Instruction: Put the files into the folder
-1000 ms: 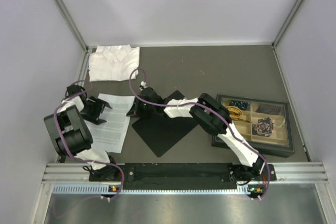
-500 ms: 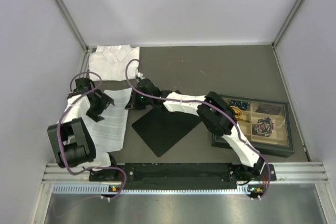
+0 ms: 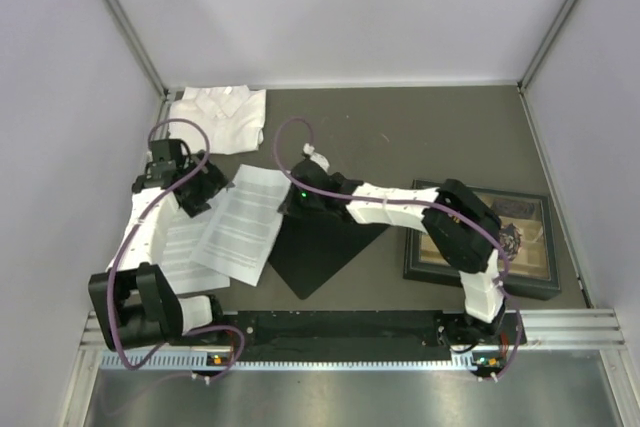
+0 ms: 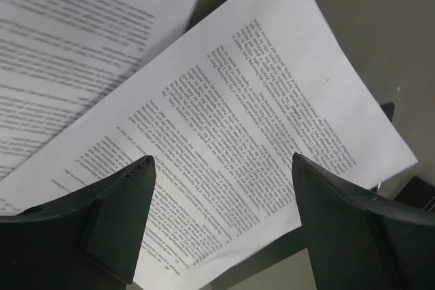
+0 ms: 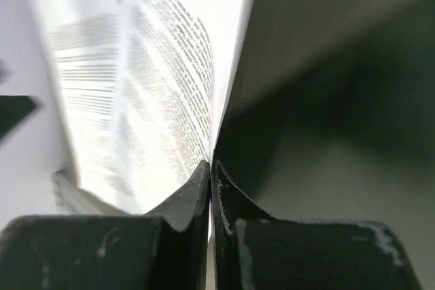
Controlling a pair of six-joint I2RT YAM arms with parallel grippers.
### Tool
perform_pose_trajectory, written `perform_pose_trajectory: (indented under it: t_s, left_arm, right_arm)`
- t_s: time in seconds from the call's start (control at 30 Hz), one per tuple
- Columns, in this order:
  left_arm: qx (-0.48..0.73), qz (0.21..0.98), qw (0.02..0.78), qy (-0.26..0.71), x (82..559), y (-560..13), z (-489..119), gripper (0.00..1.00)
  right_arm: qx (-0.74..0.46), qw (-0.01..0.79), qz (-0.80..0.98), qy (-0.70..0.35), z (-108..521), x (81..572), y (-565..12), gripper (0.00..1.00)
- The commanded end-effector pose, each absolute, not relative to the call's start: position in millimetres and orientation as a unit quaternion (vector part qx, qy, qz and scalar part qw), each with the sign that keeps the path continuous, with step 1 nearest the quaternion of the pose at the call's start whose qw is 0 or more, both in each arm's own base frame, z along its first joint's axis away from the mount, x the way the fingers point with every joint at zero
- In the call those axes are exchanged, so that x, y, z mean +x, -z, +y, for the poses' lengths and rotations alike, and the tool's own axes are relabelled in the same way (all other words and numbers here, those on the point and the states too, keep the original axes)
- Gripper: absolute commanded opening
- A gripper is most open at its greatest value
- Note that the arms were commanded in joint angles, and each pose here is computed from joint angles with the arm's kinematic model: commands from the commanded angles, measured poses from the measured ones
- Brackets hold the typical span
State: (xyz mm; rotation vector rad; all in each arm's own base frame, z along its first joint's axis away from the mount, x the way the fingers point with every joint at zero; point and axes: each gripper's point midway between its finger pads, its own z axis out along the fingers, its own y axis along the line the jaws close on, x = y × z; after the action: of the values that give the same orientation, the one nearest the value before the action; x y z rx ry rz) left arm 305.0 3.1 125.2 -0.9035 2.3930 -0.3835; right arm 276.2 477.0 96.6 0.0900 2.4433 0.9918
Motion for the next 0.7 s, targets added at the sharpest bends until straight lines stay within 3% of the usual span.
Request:
perform_pose_trajectory:
  t_s: [0.0,0.23,0.4,0.67]
  left_arm:
    - [-0.248,0.906,0.287,0.189,302.4,-137.7,-51.7,0.85]
    - [-0.242,0.91,0.267,0.205,261.3,-112.5,-94.0,0.84]
    - [-0.316,0.897,0.209,0.228,229.1,-83.3,-103.6,0.82]
    - [-0.327,0.899,0.174,0.233,215.2,-69.0,-111.2,0.81]
  right_arm:
    - [0.106,0.305,0.897,-0.302,415.0,284.5,-93.2,0.0]
    - [0.207,0.32,0.904,-0.196,316.4,269.7,-53.7,0.0]
    - [0.246,0.32,0.892,-0.204,301.0,261.6,-53.6,0.0]
    - [0.243,0.312,0.898,-0.19,299.7,246.9,-55.1,0.0]
